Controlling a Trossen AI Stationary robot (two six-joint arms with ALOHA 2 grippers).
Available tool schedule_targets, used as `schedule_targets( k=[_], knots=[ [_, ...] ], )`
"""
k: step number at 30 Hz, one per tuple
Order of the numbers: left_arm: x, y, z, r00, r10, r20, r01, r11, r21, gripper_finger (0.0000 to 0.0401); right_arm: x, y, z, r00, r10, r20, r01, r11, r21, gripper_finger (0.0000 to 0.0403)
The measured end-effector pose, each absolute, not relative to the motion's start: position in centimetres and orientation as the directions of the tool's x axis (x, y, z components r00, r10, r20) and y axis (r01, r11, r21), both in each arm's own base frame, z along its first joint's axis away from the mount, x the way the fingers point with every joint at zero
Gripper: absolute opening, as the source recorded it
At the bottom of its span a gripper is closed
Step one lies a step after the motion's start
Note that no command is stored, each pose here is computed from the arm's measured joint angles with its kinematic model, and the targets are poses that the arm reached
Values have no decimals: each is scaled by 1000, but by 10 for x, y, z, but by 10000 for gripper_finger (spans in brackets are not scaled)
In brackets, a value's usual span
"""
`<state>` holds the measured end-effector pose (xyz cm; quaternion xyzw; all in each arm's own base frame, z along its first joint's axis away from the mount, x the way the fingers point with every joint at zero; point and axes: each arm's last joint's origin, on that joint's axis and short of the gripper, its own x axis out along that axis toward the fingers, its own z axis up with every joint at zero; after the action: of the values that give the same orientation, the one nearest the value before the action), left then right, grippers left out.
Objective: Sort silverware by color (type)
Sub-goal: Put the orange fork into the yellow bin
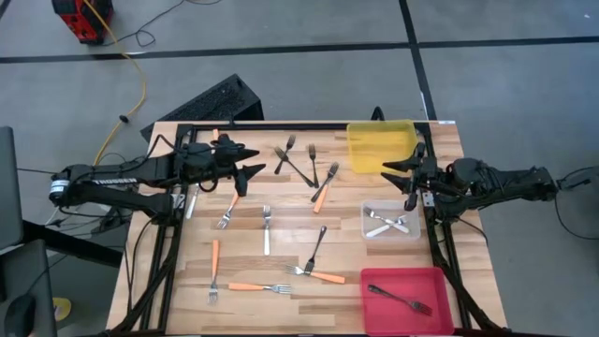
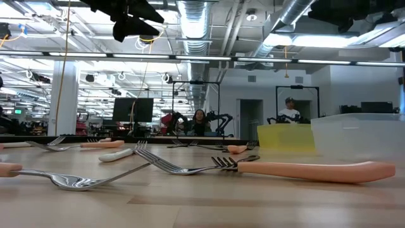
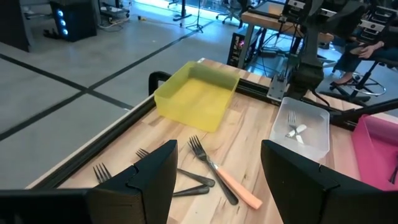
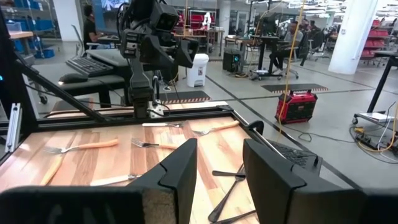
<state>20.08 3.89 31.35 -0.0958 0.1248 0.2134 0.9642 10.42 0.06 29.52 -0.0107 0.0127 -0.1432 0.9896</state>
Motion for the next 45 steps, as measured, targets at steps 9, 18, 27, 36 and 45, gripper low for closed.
schedule_targets(
  k=[9,18,27,36,45],
  knots=[
    [191,37,322,890,390,-238,-428,894,-136,214,104,1,295,959,-283,-22,282,959,-25,155],
    [190,37,320,886,389,-253,-430,893,-131,214,104,1,294,959,-283,-30,282,959,-28,155],
    [187,37,323,889,390,-238,-423,900,-105,214,104,1,293,960,-275,-44,275,961,-18,155],
    [187,37,323,889,390,-239,-420,903,-87,214,104,1,293,960,-275,-47,274,961,-19,155],
    [172,34,334,902,393,-177,-414,905,-100,214,104,1,292,960,-275,-50,274,961,-20,155]
  ],
)
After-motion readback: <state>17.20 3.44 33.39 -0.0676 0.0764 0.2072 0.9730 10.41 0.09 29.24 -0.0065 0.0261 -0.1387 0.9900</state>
